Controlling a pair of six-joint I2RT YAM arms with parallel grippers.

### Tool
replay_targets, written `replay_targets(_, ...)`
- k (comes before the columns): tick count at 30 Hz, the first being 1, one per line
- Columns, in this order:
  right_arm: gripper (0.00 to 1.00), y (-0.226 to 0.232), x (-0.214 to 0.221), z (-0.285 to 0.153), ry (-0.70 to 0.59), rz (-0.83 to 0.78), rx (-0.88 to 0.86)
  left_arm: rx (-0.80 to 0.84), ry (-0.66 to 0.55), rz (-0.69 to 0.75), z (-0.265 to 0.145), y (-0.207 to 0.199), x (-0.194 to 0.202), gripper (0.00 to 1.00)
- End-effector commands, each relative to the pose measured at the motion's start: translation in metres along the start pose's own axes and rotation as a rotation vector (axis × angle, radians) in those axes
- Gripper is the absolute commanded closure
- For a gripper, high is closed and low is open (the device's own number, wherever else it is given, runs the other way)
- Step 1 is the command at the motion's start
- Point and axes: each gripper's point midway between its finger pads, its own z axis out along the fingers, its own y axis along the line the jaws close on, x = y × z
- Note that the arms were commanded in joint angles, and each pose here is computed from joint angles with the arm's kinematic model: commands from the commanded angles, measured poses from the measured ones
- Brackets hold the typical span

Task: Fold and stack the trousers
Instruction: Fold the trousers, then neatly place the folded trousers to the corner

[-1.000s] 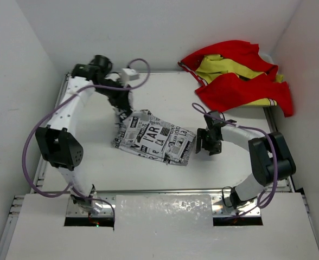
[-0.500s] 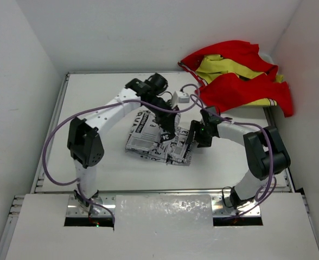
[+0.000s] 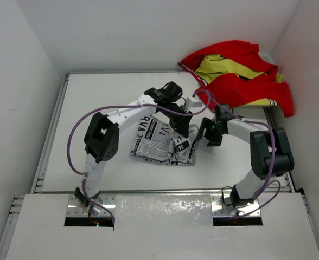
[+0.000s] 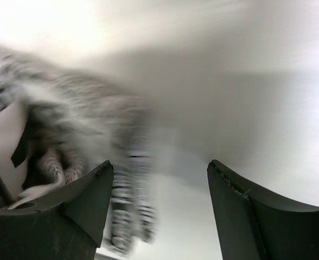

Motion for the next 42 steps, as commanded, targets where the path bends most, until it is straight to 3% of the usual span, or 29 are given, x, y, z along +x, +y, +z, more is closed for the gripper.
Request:
replay_targets(1,0.32,-0.047,-0.03,-0.04,-0.068,0.038,0.135,-0.021,-0.092,0.072,0.008,0.001,-0.035,0.67)
replay_targets(3,0.31,-0.071,-0.043,-0.061,-0.092,0.078,0.169,-0.016,-0.085,0.08,0.016,0.001,-0.037,0.45)
replay_targets(4,0.31,-0.073,-0.061,-0.078,-0.148,0.066,0.19,-0.007,-0.082,0.08,0.019,0.001,-0.039,0.24)
replay_targets(7,0.31,-0.073,-0.086,-0.114,-0.219,-0.013,0.244,0.059,-0.082,0.112,0.019,-0.017,-0.047,0.0)
replay_targets(11,0.33,-0.047,-0.097,-0.133,-0.294,-0.086,0.198,-0.034,-0.184,0.25,-0.039,-0.033,-0.091,0.0)
replay_targets(12,0.33,-0.04,-0.092,-0.131,-0.292,-0.105,0.187,-0.095,-0.249,0.246,-0.077,-0.025,-0.101,0.0)
replay_targets(14,0.32,-0.01,-0.075,-0.12,-0.262,-0.191,0.144,-0.194,-0.31,0.118,-0.13,0.019,-0.086,0.0)
replay_targets(16,0.31,-0.004,-0.044,-0.1,-0.159,-0.141,0.091,-0.308,-0.347,0.023,-0.172,0.048,-0.061,0.01)
replay_targets(17,0.31,-0.005,-0.016,-0.083,-0.075,-0.067,0.04,-0.388,-0.384,-0.037,-0.212,0.069,-0.043,0.01)
replay_targets(20,0.31,0.005,0.011,-0.064,-0.05,-0.008,-0.08,-0.498,-0.376,-0.219,-0.255,0.108,0.023,0.02)
replay_targets(23,0.31,0.017,0.052,-0.045,0.037,0.014,-0.224,-0.554,-0.39,-0.345,-0.28,0.126,0.078,0.03)
replay_targets(25,0.32,0.033,0.05,-0.041,0.02,-0.018,-0.319,-0.601,-0.389,-0.42,-0.287,0.138,0.114,0.03)
replay_targets(28,0.35,0.039,0.051,-0.033,0.042,-0.051,-0.371,-0.622,-0.387,-0.459,-0.288,0.135,0.137,0.03)
replay_targets(33,0.61,0.014,0.064,-0.008,0.114,-0.058,-0.279,-0.658,-0.377,-0.438,-0.29,0.13,0.144,0.03)
replay_targets(34,0.73,0.012,0.062,-0.005,0.113,-0.079,-0.276,-0.666,-0.377,-0.432,-0.292,0.128,0.143,0.03)
replay_targets(37,0.91,-0.01,0.053,-0.003,0.145,-0.119,-0.201,-0.684,-0.368,-0.428,-0.295,0.128,0.147,0.03)
replay_targets(42,1.0,-0.083,0.013,-0.036,0.121,-0.078,-0.014,-0.687,-0.344,-0.433,-0.291,0.13,0.156,0.03)
